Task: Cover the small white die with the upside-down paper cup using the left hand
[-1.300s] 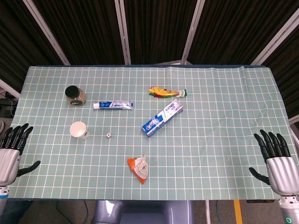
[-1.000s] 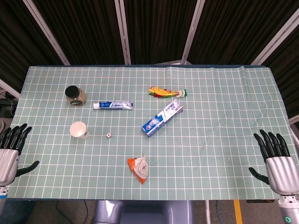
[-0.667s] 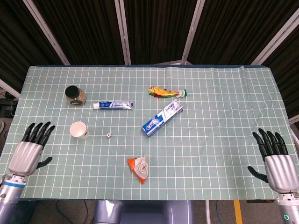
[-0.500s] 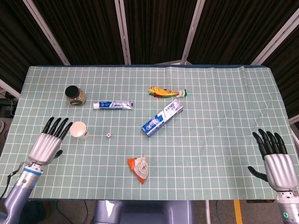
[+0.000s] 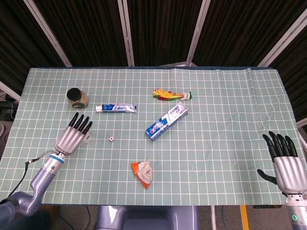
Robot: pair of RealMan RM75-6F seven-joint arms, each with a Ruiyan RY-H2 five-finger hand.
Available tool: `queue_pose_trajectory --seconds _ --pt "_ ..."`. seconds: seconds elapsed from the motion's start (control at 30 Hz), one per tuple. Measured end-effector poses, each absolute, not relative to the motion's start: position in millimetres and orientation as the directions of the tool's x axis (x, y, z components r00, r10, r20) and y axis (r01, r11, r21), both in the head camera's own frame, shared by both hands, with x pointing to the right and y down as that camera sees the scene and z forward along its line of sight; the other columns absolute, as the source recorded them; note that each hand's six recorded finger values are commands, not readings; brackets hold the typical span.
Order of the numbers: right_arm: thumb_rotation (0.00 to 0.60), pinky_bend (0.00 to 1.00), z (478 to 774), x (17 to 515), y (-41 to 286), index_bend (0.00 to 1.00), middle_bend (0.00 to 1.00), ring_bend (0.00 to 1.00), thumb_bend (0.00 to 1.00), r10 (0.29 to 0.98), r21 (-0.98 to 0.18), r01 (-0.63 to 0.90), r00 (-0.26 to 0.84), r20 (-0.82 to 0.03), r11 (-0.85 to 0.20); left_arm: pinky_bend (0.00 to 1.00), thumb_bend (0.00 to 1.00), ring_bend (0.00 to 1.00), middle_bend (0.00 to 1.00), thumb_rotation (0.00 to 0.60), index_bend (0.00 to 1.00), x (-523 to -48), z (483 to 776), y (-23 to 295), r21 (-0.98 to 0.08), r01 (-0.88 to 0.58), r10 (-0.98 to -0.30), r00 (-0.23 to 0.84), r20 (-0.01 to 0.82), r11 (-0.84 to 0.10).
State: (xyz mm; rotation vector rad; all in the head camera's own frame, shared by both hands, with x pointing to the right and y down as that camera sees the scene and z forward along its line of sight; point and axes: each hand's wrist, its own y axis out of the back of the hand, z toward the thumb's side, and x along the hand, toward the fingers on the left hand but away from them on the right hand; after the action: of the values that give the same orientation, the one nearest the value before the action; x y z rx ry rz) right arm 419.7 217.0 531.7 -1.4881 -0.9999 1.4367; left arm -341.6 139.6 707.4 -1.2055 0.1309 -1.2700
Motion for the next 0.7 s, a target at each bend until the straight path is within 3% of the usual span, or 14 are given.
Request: queue_pose_trajectory --seconds 0.2,0.43,0.53,0.7 --pt "0.600 0.00 534.6 419.7 216.3 0.00 0.00 0.00 0.00 0.934 -0.935 -0.004 0.032 -0.355 -0.355 0.15 0.00 0.12 0.15 0.600 0.18 -332.1 713.1 139.3 -0.728 0.677 -0.765 0.415 0.493 -0.102" --pt "0.600 0.00 537.2 420.4 215.8 0.00 0.00 0.00 0.00 0.932 -0.932 -0.004 0.028 -0.362 -0.362 0.31 0.00 0.27 0.31 0.600 0.41 -324.6 720.3 142.7 -0.714 0.700 -0.757 0.451 0.473 -0.029" --pt "0.600 0.00 537.7 420.7 215.8 0.00 0.00 0.00 0.00 0.931 -0.931 -0.005 0.028 -0.364 -0.364 0.36 0.00 0.32 0.38 0.600 0.49 -322.9 721.1 143.0 -0.718 0.695 -0.760 0.454 0.465 -0.024" --pt "0.600 0.00 538.6 420.3 216.1 0.00 0.00 0.00 0.00 0.930 -0.930 -0.005 0.029 -0.367 -0.367 0.38 0.00 0.35 0.40 0.600 0.50 -325.9 721.2 142.0 -0.739 0.670 -0.770 0.437 0.465 -0.066"
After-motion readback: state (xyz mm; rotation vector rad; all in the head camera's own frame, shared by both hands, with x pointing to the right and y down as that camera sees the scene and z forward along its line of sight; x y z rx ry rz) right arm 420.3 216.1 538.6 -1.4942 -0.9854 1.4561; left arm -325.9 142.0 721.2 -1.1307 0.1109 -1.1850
